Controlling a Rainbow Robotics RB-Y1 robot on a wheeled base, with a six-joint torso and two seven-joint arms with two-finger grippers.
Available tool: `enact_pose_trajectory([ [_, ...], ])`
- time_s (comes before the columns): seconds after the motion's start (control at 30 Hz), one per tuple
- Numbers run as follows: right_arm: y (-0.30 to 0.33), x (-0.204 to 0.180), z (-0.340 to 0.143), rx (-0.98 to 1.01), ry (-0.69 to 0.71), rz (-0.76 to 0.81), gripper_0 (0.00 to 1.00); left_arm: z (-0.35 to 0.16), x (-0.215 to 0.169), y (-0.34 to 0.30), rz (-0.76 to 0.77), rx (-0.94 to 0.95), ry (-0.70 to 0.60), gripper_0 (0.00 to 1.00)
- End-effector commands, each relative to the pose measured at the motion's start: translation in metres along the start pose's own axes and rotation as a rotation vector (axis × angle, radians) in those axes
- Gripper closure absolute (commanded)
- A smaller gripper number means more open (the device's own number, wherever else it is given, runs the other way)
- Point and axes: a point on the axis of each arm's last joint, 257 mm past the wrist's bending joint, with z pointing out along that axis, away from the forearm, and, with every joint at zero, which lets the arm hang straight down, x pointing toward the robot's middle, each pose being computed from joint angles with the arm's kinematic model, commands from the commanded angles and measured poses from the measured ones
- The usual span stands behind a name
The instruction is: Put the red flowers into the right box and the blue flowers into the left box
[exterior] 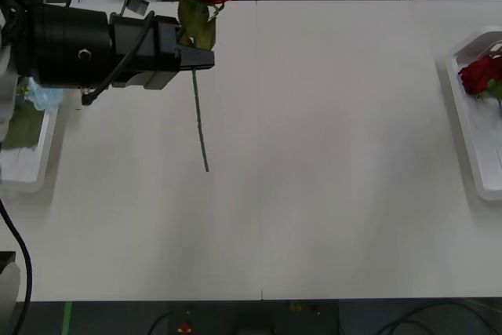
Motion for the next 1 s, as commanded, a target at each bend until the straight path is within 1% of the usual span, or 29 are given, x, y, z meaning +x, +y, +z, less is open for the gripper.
enact_pose_trajectory([
  [0.03, -0.014, -0.031, -0.054, -0.119, -0.057, 0.009, 0.02, 0.044, -0.013, -0.066, 0.056, 0.151, 0.027, 1.0],
  [0.13, 0.016, -0.035, -0.076, -0.238, -0.062, -0.059, 0.01, 0.062, -0.018, -0.084, 0.06, 0.185, 0.032, 1.0],
  [0.2, 0.046, -0.037, -0.091, -0.342, -0.075, -0.109, 0.0, 0.075, -0.02, -0.096, 0.061, 0.208, 0.042, 1.0],
  [0.37, 0.12, -0.027, -0.12, -0.575, -0.112, -0.213, 0.0, 0.094, -0.017, -0.109, 0.037, 0.24, 0.071, 1.0],
  [0.4, 0.14, -0.021, -0.127, -0.642, -0.121, -0.227, 0.0, 0.095, -0.016, -0.108, 0.034, 0.241, 0.075, 1.0],
  [0.5, 0.171, -0.009, -0.144, -0.752, -0.14, -0.261, 0.0, 0.095, -0.014, -0.113, 0.02, 0.26, 0.086, 1.0],
  [0.53, 0.19, 0.002, -0.154, -0.823, -0.142, -0.282, 0.0, 0.094, -0.01, -0.119, -0.003, 0.285, 0.1, 1.0],
  [0.63, 0.214, 0.02, -0.171, -0.932, -0.15, -0.305, 0.0, 0.093, -0.007, -0.124, -0.017, 0.306, 0.112, 1.0],
  [0.83, 0.259, 0.057, -0.224, -1.196, -0.171, -0.336, 0.0, 0.093, -0.007, -0.124, -0.017, 0.306, 0.112, 1.0],
  [1.0, 0.287, 0.078, -0.266, -1.358, -0.204, -0.362, 0.0, 0.093, -0.007, -0.124, -0.017, 0.306, 0.112, 1.0],
])
